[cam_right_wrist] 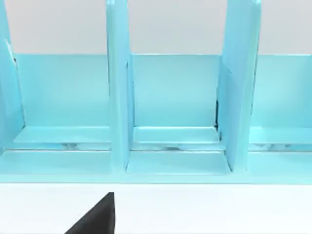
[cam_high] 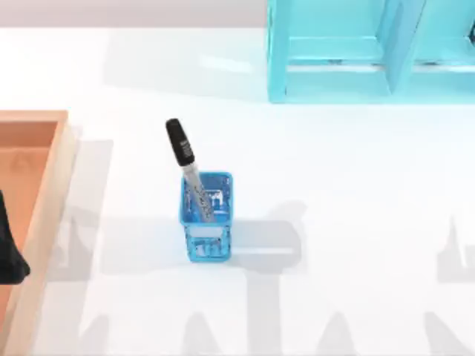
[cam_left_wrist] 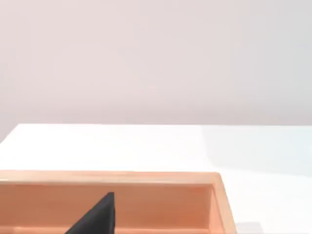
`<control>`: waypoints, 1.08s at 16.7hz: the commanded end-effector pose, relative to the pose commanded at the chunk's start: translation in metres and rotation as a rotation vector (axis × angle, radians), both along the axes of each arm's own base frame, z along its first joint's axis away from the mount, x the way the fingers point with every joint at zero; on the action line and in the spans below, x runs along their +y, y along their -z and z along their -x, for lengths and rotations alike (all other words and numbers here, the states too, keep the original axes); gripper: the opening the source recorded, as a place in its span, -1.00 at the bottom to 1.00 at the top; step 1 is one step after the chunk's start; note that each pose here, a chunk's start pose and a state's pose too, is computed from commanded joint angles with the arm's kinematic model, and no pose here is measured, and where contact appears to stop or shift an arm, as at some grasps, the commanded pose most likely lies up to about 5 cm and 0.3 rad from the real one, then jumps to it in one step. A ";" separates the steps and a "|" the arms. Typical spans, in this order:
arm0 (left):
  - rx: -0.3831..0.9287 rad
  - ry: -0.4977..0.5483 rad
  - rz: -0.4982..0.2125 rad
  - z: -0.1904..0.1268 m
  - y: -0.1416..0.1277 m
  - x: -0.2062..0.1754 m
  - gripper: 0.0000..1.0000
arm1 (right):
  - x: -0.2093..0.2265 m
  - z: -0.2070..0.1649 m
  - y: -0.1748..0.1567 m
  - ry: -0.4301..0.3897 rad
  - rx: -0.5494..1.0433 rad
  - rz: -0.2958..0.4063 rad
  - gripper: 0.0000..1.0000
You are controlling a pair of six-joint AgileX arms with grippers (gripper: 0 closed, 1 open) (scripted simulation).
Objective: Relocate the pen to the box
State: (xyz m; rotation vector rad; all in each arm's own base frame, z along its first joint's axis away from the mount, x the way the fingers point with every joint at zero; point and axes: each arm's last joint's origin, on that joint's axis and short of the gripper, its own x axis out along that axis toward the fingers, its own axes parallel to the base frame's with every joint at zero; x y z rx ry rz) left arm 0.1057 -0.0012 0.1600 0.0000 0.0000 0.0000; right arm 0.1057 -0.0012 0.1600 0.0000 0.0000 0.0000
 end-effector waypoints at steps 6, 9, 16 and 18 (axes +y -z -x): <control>-0.017 0.083 0.026 -0.005 -0.009 -0.005 1.00 | 0.000 0.000 0.000 0.000 0.000 0.000 1.00; -0.012 0.177 0.071 -0.018 -0.014 -0.012 1.00 | 0.000 0.000 0.000 0.000 0.000 0.000 1.00; 0.168 0.404 0.266 -0.061 0.015 -0.036 1.00 | 0.000 0.000 0.000 0.000 0.000 0.000 1.00; 0.231 0.478 0.324 -0.069 0.028 -0.045 1.00 | 0.000 0.000 0.000 0.000 0.000 0.000 1.00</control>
